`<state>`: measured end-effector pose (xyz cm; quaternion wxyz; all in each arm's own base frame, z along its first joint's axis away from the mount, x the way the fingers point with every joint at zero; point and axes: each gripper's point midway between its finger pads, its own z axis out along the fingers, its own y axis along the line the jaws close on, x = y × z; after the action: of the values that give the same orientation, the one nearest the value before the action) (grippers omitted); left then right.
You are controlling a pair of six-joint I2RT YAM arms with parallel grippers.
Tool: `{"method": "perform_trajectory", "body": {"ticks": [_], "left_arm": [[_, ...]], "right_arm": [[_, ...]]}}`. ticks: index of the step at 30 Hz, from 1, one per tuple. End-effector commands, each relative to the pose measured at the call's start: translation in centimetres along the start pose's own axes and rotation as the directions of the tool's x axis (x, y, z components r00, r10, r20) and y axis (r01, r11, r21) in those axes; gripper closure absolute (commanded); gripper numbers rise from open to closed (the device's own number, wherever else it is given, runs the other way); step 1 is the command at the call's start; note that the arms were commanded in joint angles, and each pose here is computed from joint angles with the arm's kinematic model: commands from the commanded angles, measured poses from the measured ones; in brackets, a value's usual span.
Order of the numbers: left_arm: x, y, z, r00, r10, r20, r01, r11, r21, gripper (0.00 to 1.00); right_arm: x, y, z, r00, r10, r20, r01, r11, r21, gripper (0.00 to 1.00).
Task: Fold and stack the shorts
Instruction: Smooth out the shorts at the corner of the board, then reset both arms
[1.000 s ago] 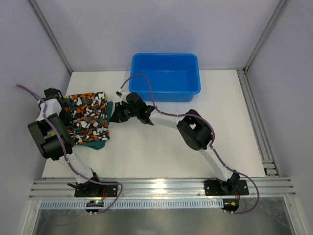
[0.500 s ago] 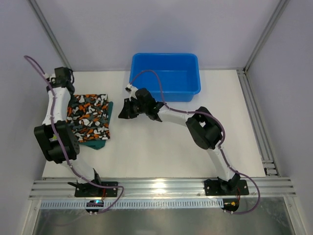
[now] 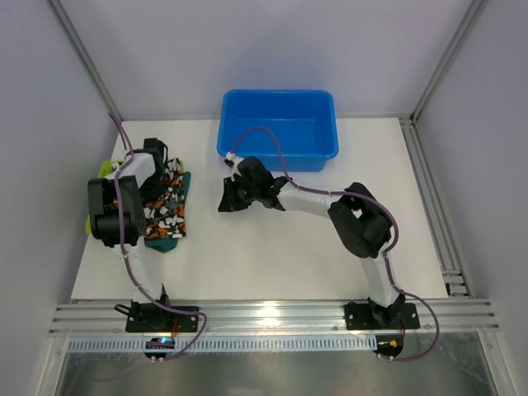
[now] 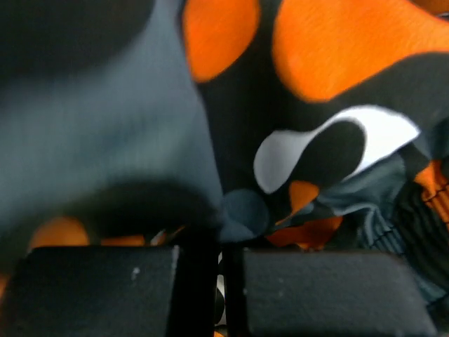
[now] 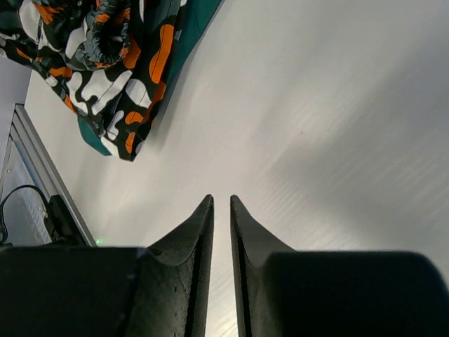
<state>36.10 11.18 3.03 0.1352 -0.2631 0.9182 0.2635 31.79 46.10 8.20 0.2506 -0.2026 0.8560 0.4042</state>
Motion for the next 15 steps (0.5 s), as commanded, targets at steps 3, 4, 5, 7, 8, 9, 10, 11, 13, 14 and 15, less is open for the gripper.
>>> {"method": "perform_trajectory", "body": {"ticks": [3, 4, 5, 7, 8, 9, 10, 11, 13, 14, 15], "left_arm": [[-4.1, 0.5, -5.8, 0.989, -0.078, 0.125, 0.070, 0.995, 0.068, 0.98], [-4.6, 0.9, -7.1, 0.987, -0.077, 0.142, 0.067, 0.995, 0.075, 0.95], [-5.3, 1.6, -9.0, 0.980, -0.097, 0.172, 0.081, 0.992, 0.098, 0.86], [-5.5, 0.9, -11.8, 0.978, -0.105, 0.180, 0.069, 0.978, 0.197, 0.77], [-5.6, 0.8, -13.0, 0.975, -0.114, 0.191, 0.066, 0.968, 0.242, 0.75], [-5.2, -1.1, -16.2, 0.971, -0.096, 0.218, 0.013, 0.935, 0.355, 0.71], [-4.9, -1.9, -17.5, 0.967, -0.069, 0.245, -0.034, 0.920, 0.391, 0.69], [-4.5, -2.6, -18.8, 0.962, -0.047, 0.268, -0.074, 0.903, 0.423, 0.66], [-2.2, -5.3, -22.5, 0.952, 0.030, 0.303, -0.195, 0.826, 0.529, 0.61], [-1.5, -6.0, -23.6, 0.945, 0.051, 0.322, -0.230, 0.802, 0.551, 0.60], [-0.7, -6.8, -24.7, 0.940, 0.071, 0.334, -0.262, 0.777, 0.572, 0.60]], "right_arm": [[-3.1, 2.4, -4.2, 0.996, -0.046, 0.071, 0.044, 0.999, 0.016, 0.81], [-2.8, 2.5, -4.5, 0.997, -0.039, 0.060, 0.038, 0.999, 0.017, 0.81], [-2.7, 2.7, -4.8, 0.998, -0.040, 0.055, 0.039, 0.999, 0.017, 0.81], [-2.9, 3.4, -6.0, 0.996, -0.064, 0.055, 0.063, 0.998, 0.024, 0.80], [-2.4, 3.3, -6.6, 0.998, -0.063, 0.031, 0.062, 0.997, 0.041, 0.79], [-2.8, 3.8, -7.8, 0.996, -0.075, 0.041, 0.073, 0.996, 0.046, 0.77], [-2.5, 3.5, -8.5, 0.995, -0.094, 0.035, 0.091, 0.994, 0.066, 0.76], [-2.1, 2.7, -9.3, 0.995, -0.095, 0.022, 0.092, 0.989, 0.116, 0.75], [-1.9, 2.5, -12.0, 0.994, -0.107, 0.033, 0.100, 0.981, 0.167, 0.69], [-1.9, 2.2, -13.0, 0.993, -0.110, 0.050, 0.098, 0.974, 0.202, 0.65], [-2.1, 2.2, -14.1, 0.992, -0.111, 0.068, 0.094, 0.972, 0.217, 0.61]]}}
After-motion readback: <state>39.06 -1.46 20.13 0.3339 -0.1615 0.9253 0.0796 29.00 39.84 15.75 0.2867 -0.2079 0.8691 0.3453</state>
